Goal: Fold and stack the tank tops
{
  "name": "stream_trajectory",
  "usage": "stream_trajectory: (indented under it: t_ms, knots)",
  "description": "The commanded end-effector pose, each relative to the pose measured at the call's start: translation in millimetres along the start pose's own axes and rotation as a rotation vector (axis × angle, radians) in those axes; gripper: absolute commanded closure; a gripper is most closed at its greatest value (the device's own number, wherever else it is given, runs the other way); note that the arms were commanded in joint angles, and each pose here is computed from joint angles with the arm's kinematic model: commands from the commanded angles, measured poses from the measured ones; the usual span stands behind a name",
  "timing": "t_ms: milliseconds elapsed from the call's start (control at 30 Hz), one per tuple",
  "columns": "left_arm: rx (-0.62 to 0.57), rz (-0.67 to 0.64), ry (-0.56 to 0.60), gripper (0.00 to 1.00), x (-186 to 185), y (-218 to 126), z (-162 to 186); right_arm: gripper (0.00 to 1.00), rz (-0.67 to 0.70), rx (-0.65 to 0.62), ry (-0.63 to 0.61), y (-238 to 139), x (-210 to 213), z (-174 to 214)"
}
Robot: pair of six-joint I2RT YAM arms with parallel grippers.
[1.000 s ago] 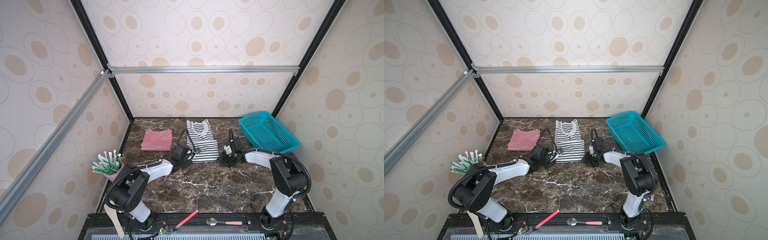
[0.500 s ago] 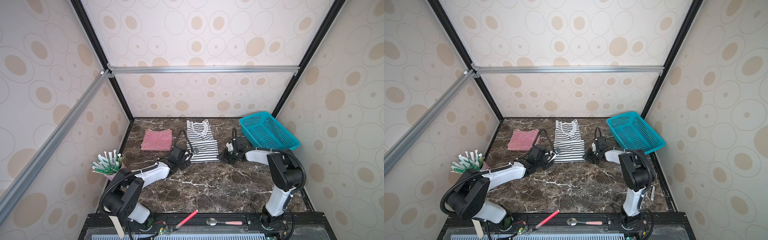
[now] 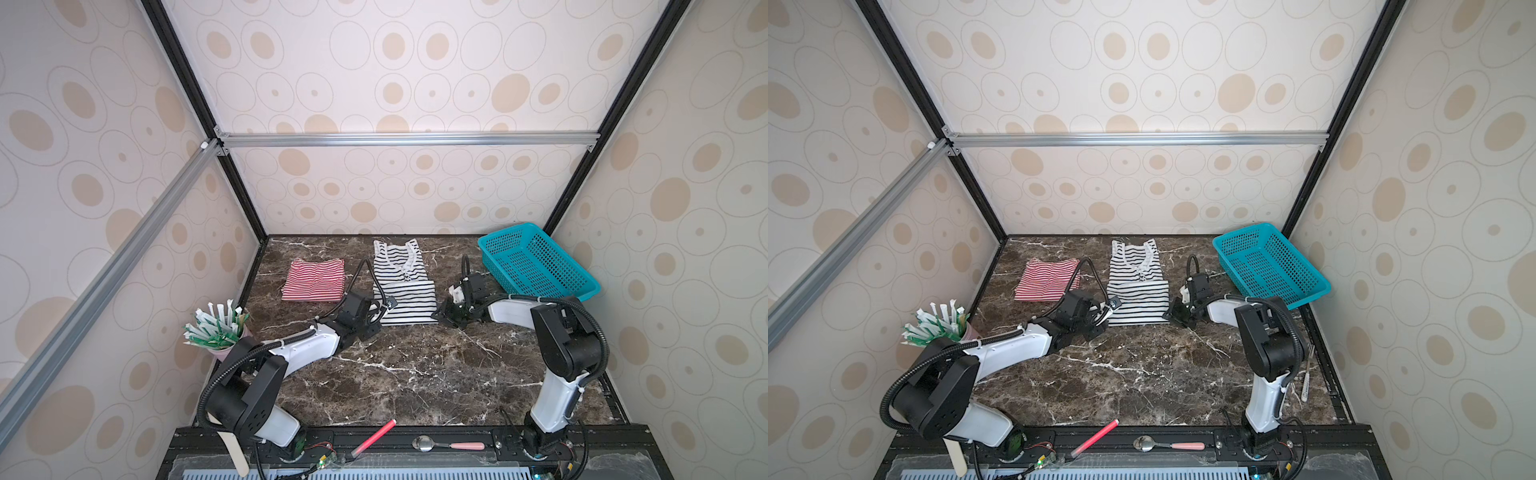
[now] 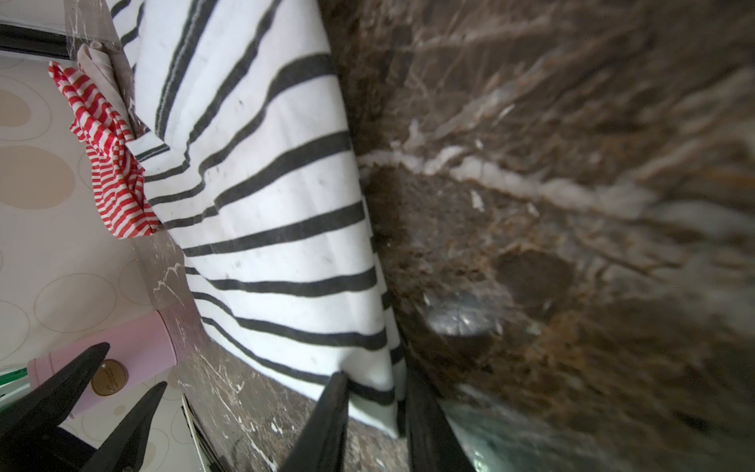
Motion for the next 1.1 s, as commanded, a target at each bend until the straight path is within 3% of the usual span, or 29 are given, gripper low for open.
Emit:
stream_trajectory:
  t_ms: [0,233,867,1067]
  knots:
    - [-0.013,0.019,0.008,0.53,-3,-3,-5,0.74,0.057,0.059,0.019,-1,-11,19]
    - [-0.003,0.037,0.007,0.52,-8,1,-3,1.00,0.026,0.055,0.019,1,-3,15]
    - [0.006,0.074,0.085,0.50,-30,23,-1,1.00,-0.078,-0.042,-0.070,-51,70,-16]
    - [0.018,0.027,0.093,0.50,-26,36,3,1.00,-0.094,-0.052,-0.079,-56,81,-25]
Point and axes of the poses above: each gripper's point midway between its finger pads, its own y axis out along the fingers, its own x axis along the line the jaws close on, z = x × y, the point moved 2 cm from there along -y, back along the fingers, and after that the axes turned 10 degrees about -y, right-handed, at the moved point
